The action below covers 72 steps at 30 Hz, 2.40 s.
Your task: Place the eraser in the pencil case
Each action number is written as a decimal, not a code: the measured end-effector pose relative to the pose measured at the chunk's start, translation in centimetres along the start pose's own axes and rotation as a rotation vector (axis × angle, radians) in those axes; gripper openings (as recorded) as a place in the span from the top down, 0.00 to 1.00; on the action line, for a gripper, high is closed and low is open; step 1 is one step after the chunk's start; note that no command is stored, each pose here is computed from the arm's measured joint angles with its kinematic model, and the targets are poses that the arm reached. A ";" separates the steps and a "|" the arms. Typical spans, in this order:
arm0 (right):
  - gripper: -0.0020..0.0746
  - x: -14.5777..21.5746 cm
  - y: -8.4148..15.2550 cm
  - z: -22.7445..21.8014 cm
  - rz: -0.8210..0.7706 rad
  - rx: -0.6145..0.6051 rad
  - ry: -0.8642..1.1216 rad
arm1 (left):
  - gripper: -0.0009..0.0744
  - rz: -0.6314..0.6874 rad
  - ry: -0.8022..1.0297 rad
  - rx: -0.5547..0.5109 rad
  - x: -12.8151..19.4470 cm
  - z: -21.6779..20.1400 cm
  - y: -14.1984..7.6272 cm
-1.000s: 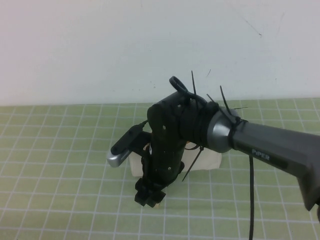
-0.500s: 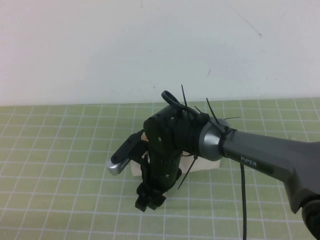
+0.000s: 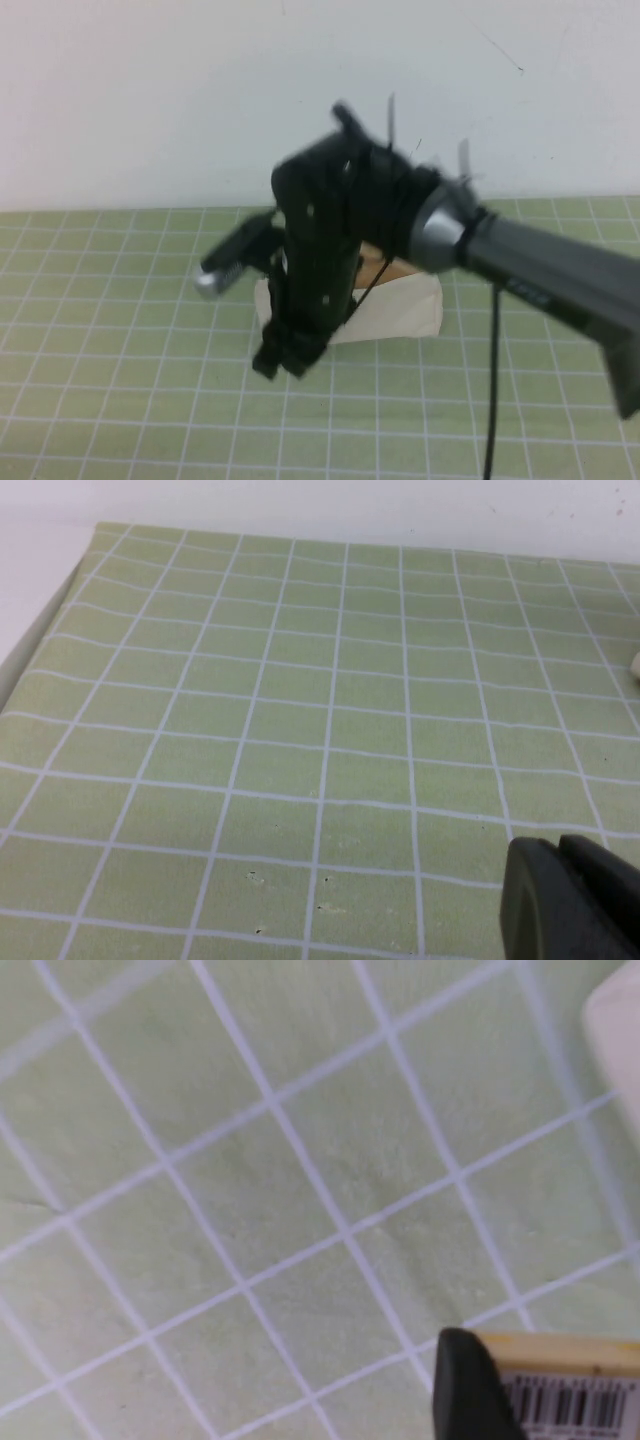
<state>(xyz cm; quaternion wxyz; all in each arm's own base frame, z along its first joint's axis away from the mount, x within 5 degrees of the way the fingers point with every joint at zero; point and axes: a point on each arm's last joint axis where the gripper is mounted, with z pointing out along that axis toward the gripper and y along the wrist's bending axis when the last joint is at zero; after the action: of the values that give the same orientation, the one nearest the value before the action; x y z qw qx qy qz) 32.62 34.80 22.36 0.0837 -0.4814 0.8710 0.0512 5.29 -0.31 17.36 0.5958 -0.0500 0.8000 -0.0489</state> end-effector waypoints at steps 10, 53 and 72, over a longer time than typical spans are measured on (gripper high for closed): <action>0.58 0.0 -2.4 -7.9 0.058 0.239 -0.206 | 0.99 0.000 0.000 0.000 0.0 0.0 0.0; 0.97 15.4 0.9 -19.7 0.178 0.196 -0.550 | 0.99 0.000 0.000 0.000 0.0 0.0 0.0; 0.97 31.6 3.4 -14.8 0.155 0.412 -0.992 | 0.99 0.000 0.000 0.000 0.0 0.0 0.0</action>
<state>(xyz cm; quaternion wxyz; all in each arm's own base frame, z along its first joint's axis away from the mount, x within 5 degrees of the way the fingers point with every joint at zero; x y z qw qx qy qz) 11.81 7.87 30.74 0.5734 -0.3076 0.7518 0.1066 5.29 -0.31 17.36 0.5958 -0.0500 0.8000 -0.0489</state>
